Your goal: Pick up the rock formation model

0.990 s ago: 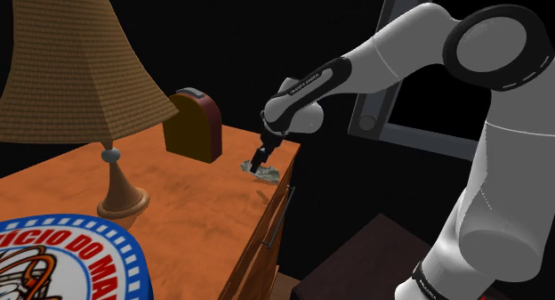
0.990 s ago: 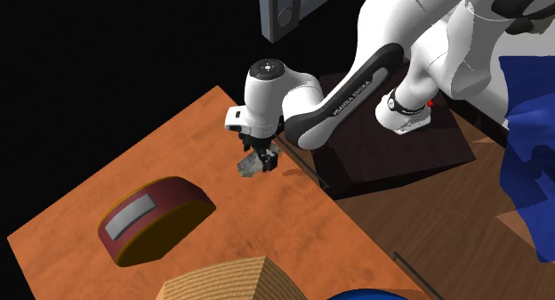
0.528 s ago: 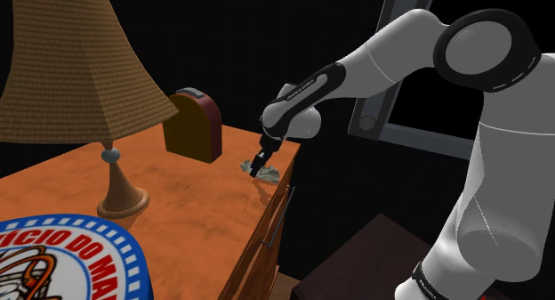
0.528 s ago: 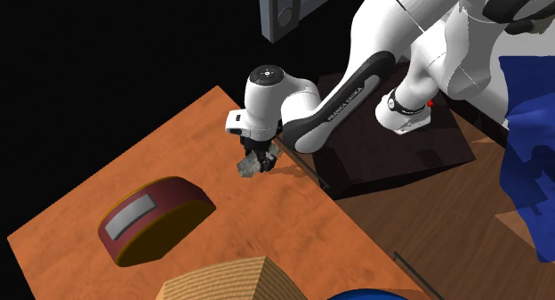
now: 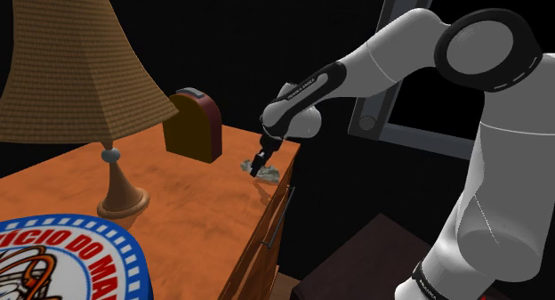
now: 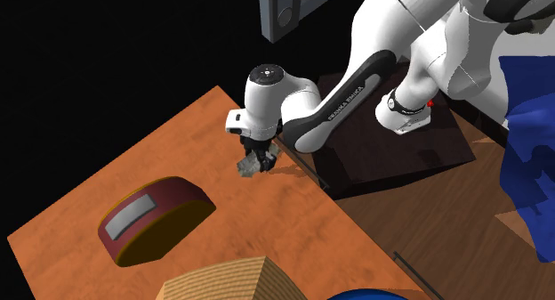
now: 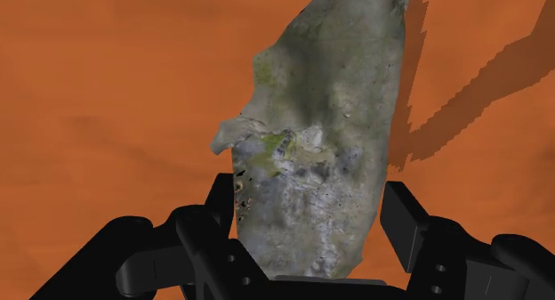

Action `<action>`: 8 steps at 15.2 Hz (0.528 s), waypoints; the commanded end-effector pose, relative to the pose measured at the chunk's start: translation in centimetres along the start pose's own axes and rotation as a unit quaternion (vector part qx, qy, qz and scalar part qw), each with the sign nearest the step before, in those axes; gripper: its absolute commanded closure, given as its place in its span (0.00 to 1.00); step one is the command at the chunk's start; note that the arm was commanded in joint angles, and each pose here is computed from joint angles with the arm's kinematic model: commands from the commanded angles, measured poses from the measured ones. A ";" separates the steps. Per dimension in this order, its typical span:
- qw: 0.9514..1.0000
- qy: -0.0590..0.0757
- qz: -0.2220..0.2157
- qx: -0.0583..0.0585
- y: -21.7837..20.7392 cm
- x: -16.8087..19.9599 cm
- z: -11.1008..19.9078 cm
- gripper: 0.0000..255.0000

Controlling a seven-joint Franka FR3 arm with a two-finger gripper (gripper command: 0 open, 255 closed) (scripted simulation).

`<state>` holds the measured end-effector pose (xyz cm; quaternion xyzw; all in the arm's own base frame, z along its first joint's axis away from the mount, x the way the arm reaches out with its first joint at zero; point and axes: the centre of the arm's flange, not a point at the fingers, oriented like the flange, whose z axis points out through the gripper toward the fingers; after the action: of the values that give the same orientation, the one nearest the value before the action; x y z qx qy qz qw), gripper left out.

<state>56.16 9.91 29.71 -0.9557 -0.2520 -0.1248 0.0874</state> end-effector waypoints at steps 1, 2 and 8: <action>1.000 -0.001 0.000 0.000 -0.1 0.2 -0.8 1.00; 1.000 -0.001 0.000 0.000 -0.2 0.3 -1.3 1.00; 1.000 -0.001 0.000 0.000 -0.5 1.2 -4.3 1.00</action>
<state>56.09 9.91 33.58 -0.9557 -0.2520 -0.1242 0.0874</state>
